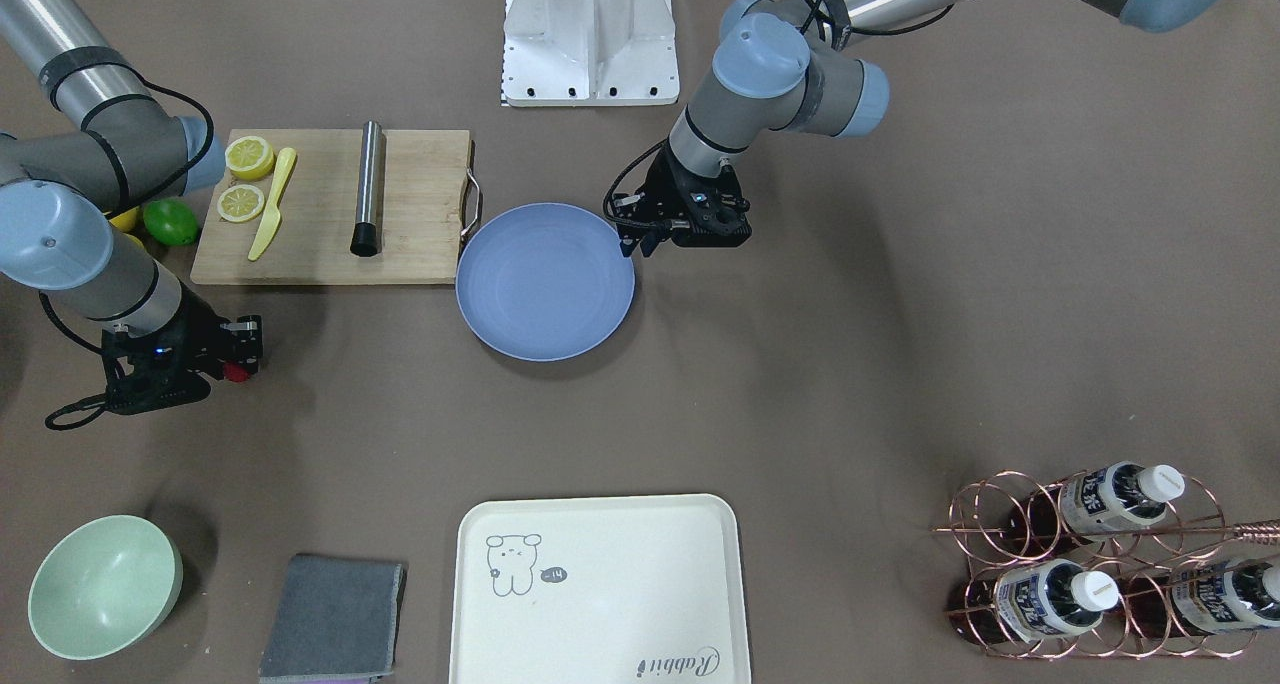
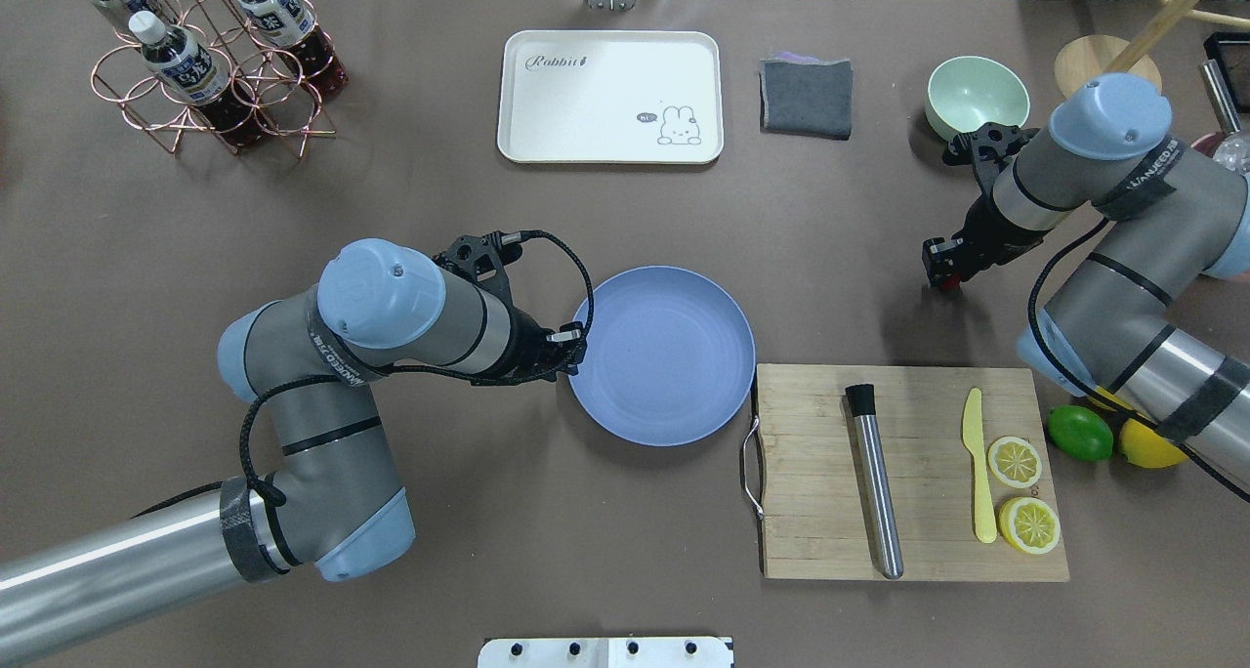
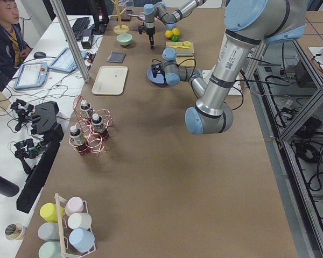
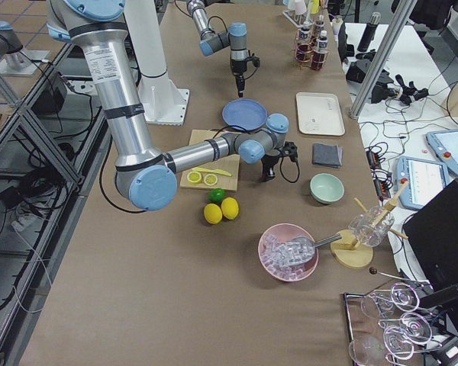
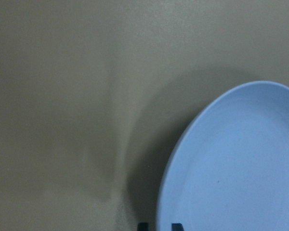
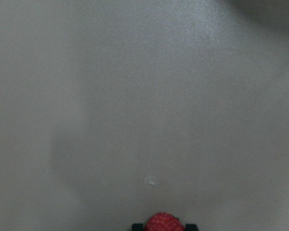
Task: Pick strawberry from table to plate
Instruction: 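Close the right gripper on the red strawberry and lift it, then carry the strawberry with the right gripper over the blue plate, then lower the strawberry onto the plate and open the right gripper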
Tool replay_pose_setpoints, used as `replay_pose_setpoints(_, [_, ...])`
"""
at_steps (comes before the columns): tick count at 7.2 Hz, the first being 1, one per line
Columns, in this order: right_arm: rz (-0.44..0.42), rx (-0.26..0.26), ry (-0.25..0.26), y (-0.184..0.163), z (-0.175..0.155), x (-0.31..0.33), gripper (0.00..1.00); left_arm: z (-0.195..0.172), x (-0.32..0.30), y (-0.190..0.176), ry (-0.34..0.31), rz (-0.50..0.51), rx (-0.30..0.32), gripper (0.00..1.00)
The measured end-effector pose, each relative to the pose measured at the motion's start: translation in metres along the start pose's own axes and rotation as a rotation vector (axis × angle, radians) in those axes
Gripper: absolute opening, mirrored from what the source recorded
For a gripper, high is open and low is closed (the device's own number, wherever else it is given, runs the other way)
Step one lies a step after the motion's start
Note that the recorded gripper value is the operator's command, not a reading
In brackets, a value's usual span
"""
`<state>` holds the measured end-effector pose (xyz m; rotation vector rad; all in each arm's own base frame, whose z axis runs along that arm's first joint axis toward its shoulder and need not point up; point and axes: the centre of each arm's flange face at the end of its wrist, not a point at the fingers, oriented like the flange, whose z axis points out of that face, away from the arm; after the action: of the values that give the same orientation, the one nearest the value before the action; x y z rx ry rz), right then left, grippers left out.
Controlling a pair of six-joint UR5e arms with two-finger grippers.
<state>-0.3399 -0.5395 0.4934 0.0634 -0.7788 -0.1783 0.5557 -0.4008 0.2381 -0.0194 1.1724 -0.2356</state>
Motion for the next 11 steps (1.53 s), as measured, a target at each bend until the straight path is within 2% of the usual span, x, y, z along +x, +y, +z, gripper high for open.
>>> replay_pose_setpoints(2, [0.008, 0.038, -0.043, -0.018, -0.023, -0.035, 0.0, -0.016, -0.013, -0.017, 0.001, -0.005, 0.021, 0.89])
replay_pose_setpoints(4, [0.068, 0.076, -0.133, -0.023, -0.052, -0.131, 0.0, -0.054, -0.058, -0.063, -0.019, 0.057, 0.042, 0.89])
replay_pose_setpoints(5, [0.103, 0.086, -0.177, -0.01, -0.06, -0.189, 0.0, -0.069, -0.091, -0.087, -0.048, 0.112, 0.051, 0.89])
replay_pose_setpoints(6, [0.124, 0.097, -0.199, 0.008, -0.058, -0.244, 0.0, -0.083, -0.121, -0.108, -0.074, 0.151, 0.053, 0.9])
replay_pose_setpoints(8, [0.107, 0.119, -0.191, 0.049, -0.029, -0.323, 0.0, -0.112, -0.159, -0.14, -0.094, 0.175, 0.054, 0.9])
replay_pose_setpoints(9, [0.094, 0.129, -0.176, 0.062, -0.016, -0.341, 0.56, -0.119, -0.164, -0.146, -0.094, 0.177, 0.056, 0.9])
replay_pose_setpoints(10, [0.09, 0.132, -0.164, 0.066, -0.007, -0.347, 1.0, -0.122, -0.167, -0.147, -0.094, 0.178, 0.058, 0.9])
replay_pose_setpoints(11, [0.089, 0.14, -0.153, 0.068, -0.001, -0.349, 1.0, -0.125, -0.168, -0.146, -0.093, 0.178, 0.058, 0.9])
